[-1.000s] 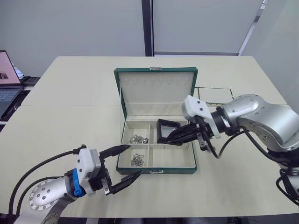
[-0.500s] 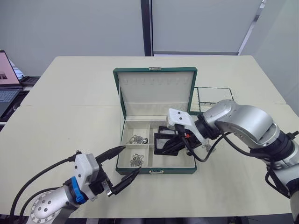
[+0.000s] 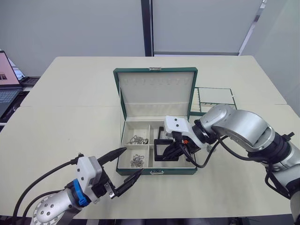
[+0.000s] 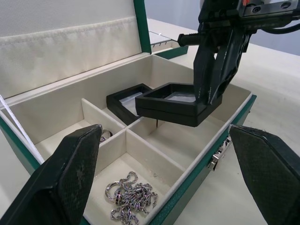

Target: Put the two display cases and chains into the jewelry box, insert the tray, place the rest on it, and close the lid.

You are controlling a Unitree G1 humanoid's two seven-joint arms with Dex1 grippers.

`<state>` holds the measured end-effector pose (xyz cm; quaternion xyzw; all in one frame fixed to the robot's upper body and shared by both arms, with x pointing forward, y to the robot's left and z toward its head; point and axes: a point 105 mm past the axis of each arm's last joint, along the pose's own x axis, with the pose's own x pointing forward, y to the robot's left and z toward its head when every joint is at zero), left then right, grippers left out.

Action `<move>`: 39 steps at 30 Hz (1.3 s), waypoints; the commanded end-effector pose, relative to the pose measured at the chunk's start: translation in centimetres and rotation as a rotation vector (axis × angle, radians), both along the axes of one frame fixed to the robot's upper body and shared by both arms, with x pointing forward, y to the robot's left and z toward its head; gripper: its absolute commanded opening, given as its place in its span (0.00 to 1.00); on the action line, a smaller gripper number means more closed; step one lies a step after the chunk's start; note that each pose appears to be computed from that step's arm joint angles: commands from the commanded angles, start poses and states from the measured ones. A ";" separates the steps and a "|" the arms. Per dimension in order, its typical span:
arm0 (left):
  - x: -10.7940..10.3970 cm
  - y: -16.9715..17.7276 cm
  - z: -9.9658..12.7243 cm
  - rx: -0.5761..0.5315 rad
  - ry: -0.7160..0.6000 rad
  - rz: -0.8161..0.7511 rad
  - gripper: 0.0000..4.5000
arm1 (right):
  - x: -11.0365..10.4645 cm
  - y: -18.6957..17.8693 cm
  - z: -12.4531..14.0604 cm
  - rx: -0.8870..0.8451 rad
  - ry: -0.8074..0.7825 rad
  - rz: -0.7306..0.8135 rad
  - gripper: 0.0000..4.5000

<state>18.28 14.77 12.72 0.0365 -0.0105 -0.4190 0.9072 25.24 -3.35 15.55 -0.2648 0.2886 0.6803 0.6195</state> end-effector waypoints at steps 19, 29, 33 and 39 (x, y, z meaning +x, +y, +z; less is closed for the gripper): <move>0.3 -0.6 1.0 0.005 -0.052 -0.035 1.00 | -0.8 0.1 0.7 0.027 -0.012 -0.007 0.01; 0.6 -0.5 0.9 0.009 -0.047 -0.045 1.00 | -0.9 0.1 0.0 0.026 0.017 -0.050 0.01; 0.6 -0.6 0.9 0.011 -0.049 -0.049 1.00 | -0.8 0.0 -0.5 0.023 0.031 -0.071 0.01; 0.7 -0.5 0.9 0.017 -0.047 -0.053 1.00 | -1.2 0.4 -0.1 0.042 0.051 -0.063 0.01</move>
